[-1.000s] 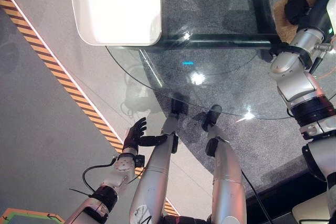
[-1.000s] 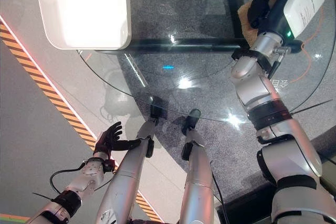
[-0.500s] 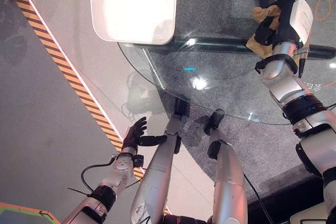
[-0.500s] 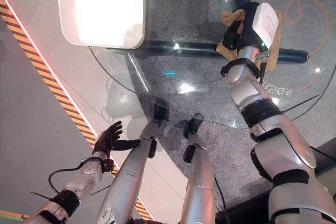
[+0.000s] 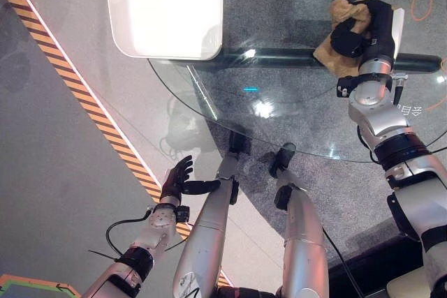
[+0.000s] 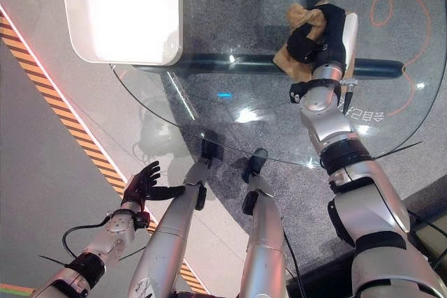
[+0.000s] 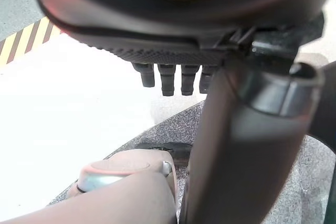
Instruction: Wipe the table with a cloth and put it in the basket.
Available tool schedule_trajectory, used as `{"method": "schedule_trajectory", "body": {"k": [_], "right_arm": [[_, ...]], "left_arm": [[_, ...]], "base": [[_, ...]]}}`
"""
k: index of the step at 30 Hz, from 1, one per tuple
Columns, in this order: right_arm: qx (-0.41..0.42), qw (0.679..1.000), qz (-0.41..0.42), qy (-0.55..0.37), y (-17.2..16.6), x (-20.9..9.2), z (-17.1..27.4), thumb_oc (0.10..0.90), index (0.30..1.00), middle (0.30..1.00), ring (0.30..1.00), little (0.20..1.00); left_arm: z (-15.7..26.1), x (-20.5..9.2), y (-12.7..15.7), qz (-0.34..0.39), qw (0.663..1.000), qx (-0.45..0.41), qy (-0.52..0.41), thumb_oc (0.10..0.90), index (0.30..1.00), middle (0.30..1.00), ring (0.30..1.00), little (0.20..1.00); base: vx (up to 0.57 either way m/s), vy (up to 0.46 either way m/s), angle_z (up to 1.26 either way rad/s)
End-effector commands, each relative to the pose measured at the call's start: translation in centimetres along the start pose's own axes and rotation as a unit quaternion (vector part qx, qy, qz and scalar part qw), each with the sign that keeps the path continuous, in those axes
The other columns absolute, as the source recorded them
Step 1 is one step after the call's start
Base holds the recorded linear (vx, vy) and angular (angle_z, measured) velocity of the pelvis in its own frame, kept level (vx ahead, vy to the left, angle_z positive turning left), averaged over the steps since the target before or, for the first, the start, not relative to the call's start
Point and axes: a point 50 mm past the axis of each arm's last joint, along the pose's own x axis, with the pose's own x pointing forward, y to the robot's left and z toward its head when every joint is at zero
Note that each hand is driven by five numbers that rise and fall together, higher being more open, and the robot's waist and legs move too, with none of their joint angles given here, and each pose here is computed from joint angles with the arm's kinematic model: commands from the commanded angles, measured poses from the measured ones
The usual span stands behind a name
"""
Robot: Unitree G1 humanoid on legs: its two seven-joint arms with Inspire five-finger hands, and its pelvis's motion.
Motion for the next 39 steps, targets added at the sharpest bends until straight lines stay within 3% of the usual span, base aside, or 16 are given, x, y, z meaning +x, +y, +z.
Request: {"method": "schedule_trajectory", "body": {"k": [1,8,14,31,39], "right_arm": [[0.13,0.972,0.167,-0.096,7.0,-3.6,4.2,0.1,0.3,0.3,0.3,0.2],[0.186,0.94,0.263,-0.115,11.6,-7.1,6.3,0.1,0.3,0.3,0.3,0.2],[0.182,0.923,0.322,-0.101,14.3,-9.3,6.5,0.1,0.3,0.3,0.3,0.2],[0.159,0.905,0.391,-0.053,16.1,-10.9,4.3,0.1,0.3,0.3,0.3,0.2],[0.222,0.865,0.449,-0.037,17.0,-12.5,4.7,0.1,0.3,0.3,0.3,0.2]], "left_arm": [[-3.8,-2.1,-2.1,-0.028,0.998,0.017,0.057,0.8,0.9,0.9,0.9,0.9],[-3.5,-2.0,-3.2,-0.039,0.997,0.02,0.058,0.8,0.9,0.9,0.9,0.9],[-2.9,-1.8,-4.0,-0.05,0.997,0.019,0.05,0.8,0.9,0.9,0.9,0.9],[-3.0,-1.7,-3.8,-0.052,0.997,0.029,0.052,0.8,0.9,0.9,0.9,0.9],[-2.9,-1.9,-3.9,-0.05,0.997,0.026,0.043,0.8,0.9,0.9,0.9,0.9]], "base": [[0.0,0.0,0.0],[0.0,0.005,0.03],[0.01,0.018,0.05],[0.0,0.001,0.03],[0.0,-0.005,0.0]]}}
